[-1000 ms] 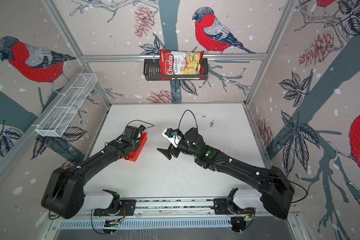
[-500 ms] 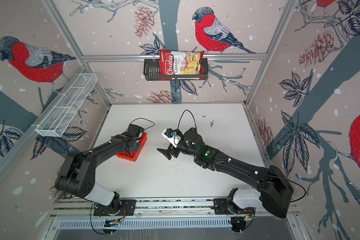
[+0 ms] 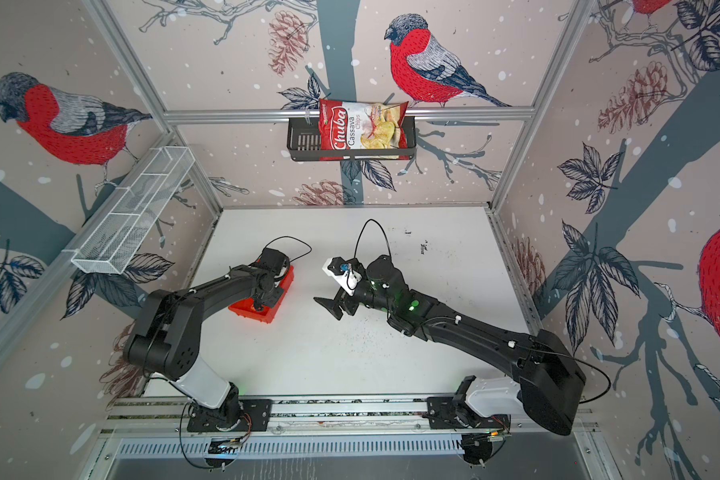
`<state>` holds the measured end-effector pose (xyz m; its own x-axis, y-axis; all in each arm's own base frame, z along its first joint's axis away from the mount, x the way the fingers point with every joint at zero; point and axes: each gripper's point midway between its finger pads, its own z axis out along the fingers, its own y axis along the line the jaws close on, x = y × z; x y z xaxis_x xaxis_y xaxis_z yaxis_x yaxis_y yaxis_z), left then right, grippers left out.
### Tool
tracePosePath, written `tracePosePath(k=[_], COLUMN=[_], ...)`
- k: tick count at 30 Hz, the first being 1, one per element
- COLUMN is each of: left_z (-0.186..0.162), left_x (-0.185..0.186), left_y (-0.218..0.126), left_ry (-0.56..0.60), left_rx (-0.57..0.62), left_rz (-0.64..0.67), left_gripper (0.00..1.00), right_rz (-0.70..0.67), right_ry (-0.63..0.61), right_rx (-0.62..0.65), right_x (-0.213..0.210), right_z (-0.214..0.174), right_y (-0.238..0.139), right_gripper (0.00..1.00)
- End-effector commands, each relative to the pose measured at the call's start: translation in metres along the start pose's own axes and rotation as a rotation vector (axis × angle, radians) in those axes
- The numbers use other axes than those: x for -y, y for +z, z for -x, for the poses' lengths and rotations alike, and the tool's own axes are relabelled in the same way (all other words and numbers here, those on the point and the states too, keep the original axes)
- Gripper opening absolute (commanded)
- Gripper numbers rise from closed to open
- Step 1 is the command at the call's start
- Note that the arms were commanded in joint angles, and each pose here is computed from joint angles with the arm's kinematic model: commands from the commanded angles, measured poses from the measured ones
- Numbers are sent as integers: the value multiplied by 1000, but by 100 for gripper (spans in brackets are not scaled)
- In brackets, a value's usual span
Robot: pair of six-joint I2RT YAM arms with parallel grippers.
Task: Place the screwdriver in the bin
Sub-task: 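Lower the screwdriver into the red bin and open the left gripper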
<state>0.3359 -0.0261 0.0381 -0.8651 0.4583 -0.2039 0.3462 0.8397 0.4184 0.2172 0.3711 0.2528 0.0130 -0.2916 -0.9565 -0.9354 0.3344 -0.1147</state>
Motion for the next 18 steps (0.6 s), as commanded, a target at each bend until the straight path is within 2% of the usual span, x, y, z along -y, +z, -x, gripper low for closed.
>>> tracePosePath(k=[1, 8, 12, 18], left_z=[-1, 5, 11, 39], left_x=[0, -9, -16, -30], left_y=[-4, -17, -29, -63], left_ry=[-7, -24, -43, -133], left_rx=[-3, 35, 74, 223], left_rz=[-7, 13, 23, 15], left_gripper=[25, 45, 50, 62], right_rz=[-7, -55, -79, -165], right_ry=[-14, -11, 2, 67], right_rx=[12, 14, 32, 64], right_x=[2, 12, 19, 44], right_z=[5, 7, 12, 16], right_y=[0, -2, -7, -17], right_gripper=[100, 100, 100, 100])
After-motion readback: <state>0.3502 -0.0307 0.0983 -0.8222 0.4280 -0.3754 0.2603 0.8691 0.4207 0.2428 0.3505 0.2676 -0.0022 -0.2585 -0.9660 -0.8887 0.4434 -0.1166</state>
